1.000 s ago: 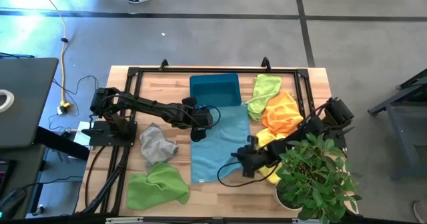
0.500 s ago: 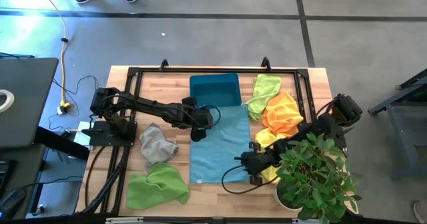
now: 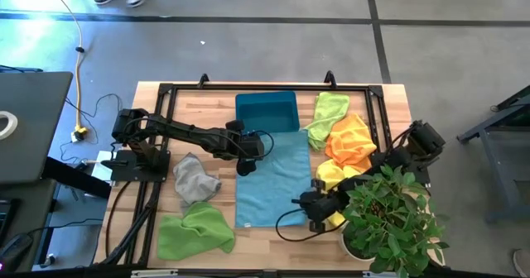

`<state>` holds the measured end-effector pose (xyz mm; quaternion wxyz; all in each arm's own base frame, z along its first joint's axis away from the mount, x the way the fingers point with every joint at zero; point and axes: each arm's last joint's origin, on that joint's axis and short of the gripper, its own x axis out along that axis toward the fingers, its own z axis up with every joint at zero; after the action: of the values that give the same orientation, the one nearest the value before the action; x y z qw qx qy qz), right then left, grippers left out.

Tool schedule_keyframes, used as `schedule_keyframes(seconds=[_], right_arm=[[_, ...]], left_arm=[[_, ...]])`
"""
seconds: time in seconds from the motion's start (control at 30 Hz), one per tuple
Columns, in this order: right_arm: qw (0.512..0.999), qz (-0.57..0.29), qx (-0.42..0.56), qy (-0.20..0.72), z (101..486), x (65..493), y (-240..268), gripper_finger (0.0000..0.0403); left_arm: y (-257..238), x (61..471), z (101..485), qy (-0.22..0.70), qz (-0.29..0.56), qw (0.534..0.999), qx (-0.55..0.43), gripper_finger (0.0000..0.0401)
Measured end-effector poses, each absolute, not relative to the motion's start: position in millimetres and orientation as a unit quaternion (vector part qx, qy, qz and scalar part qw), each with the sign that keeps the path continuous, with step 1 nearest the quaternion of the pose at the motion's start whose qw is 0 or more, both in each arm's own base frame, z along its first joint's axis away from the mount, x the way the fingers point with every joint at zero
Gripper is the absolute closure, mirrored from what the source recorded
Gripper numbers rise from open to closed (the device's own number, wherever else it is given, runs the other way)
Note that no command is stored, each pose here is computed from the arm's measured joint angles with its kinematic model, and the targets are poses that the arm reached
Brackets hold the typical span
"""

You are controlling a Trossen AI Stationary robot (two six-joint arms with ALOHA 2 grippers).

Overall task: Fold microfiber towels
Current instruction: Fold the blue microfiber cloth

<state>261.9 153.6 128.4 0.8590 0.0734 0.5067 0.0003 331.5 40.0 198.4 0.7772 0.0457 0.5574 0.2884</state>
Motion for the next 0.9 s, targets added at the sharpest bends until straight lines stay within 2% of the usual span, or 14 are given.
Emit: schedule_keyframes(seconds=[0.1, 0.33, 0.57, 0.9], right_arm=[[0.861, -0.013, 0.057, 0.506, 125.0, 264.4, 149.5, 0.0281], [0.869, -0.127, -0.009, 0.478, 123.5, 270.0, 125.4, 0.0281], [0.853, -0.064, 0.049, 0.515, 134.6, 272.3, 131.2, 0.0281], [0.857, -0.052, 0.078, 0.506, 164.5, 266.9, 166.9, 0.0281]], left_arm=[[40.0, 331.5, 198.4, 0.558, 0.288, 0.777, 0.045, 0.0400], [39.8, 331.5, 198.4, 0.558, 0.287, 0.778, 0.044, 0.0400], [39.7, 331.5, 198.3, 0.559, 0.284, 0.778, 0.042, 0.0400], [39.7, 331.5, 198.2, 0.559, 0.284, 0.778, 0.042, 0.0400]])
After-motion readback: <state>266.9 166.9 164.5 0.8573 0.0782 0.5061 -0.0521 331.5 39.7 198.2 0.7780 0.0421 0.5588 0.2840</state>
